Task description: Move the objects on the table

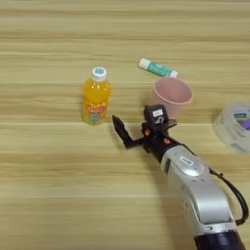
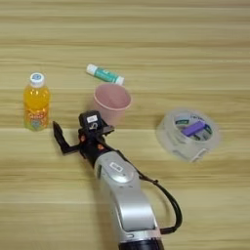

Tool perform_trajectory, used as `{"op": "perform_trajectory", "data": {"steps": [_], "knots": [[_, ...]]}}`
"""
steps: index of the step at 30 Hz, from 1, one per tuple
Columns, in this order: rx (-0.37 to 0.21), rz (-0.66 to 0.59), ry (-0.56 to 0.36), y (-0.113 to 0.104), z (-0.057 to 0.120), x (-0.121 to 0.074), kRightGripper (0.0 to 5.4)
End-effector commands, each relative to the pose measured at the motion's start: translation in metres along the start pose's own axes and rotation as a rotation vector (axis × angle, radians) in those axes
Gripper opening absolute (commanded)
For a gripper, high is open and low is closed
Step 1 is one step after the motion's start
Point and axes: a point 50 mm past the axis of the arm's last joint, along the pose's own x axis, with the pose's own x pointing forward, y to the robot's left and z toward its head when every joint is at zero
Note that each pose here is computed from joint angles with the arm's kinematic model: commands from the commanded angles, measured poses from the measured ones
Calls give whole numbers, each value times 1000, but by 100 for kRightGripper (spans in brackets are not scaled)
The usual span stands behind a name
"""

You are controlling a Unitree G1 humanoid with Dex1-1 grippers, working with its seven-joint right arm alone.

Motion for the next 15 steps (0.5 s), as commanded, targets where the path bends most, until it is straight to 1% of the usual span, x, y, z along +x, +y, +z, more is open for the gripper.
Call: {"op": "perform_trajectory", "data": {"steps": [1,15], "knots": [[-37,-39,-114,-8,26,6,536],[-20,-122,-115,-23,25,6,536]]}}
